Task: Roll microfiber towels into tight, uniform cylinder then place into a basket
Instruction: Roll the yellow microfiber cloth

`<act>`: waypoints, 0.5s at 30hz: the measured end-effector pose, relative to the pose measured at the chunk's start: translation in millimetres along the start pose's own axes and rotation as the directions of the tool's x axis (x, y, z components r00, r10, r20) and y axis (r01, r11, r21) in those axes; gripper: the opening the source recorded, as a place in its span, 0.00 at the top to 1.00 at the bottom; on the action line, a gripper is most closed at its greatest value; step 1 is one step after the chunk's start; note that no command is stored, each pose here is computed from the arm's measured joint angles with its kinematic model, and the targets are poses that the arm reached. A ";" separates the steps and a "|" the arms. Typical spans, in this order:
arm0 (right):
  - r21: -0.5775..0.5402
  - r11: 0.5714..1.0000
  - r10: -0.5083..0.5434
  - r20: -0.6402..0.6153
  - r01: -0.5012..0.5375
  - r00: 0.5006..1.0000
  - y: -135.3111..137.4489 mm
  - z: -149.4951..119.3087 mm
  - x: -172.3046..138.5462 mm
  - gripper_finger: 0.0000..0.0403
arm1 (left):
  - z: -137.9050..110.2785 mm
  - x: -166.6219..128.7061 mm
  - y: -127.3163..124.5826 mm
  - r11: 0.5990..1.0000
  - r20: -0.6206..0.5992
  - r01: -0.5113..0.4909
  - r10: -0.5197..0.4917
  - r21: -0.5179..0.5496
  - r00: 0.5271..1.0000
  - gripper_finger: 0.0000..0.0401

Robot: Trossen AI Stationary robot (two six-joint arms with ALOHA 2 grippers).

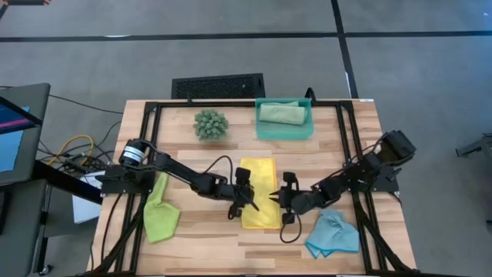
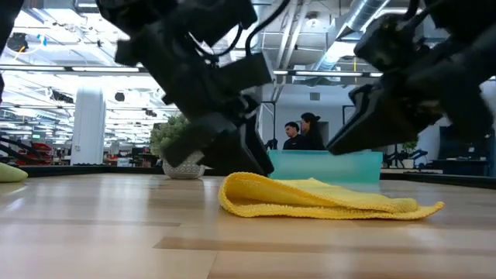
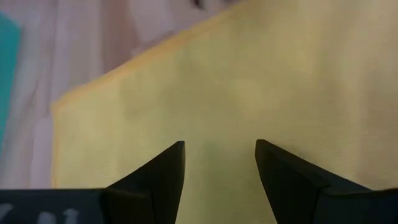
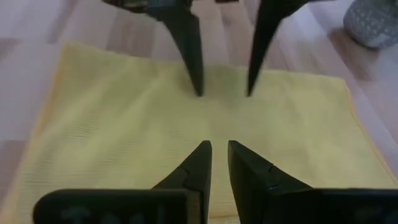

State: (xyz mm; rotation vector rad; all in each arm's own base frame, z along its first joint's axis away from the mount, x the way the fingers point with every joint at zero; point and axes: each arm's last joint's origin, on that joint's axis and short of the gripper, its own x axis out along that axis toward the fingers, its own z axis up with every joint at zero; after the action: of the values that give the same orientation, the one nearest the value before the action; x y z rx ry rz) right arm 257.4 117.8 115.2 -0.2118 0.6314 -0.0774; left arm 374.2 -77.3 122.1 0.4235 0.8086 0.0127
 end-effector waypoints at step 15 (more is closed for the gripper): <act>0.139 0.990 0.004 -0.058 0.004 0.998 -25.2 -6.1 22.5 0.56 | 1.1 -21.1 23.5 0.948 -0.070 -0.248 0.239 -0.200 0.968 0.53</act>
State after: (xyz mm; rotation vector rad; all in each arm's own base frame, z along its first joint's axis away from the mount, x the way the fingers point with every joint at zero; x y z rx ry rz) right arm 271.7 89.1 103.0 -0.0749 0.6810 -0.1279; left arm 363.8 -59.8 146.2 0.3234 0.7863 0.3361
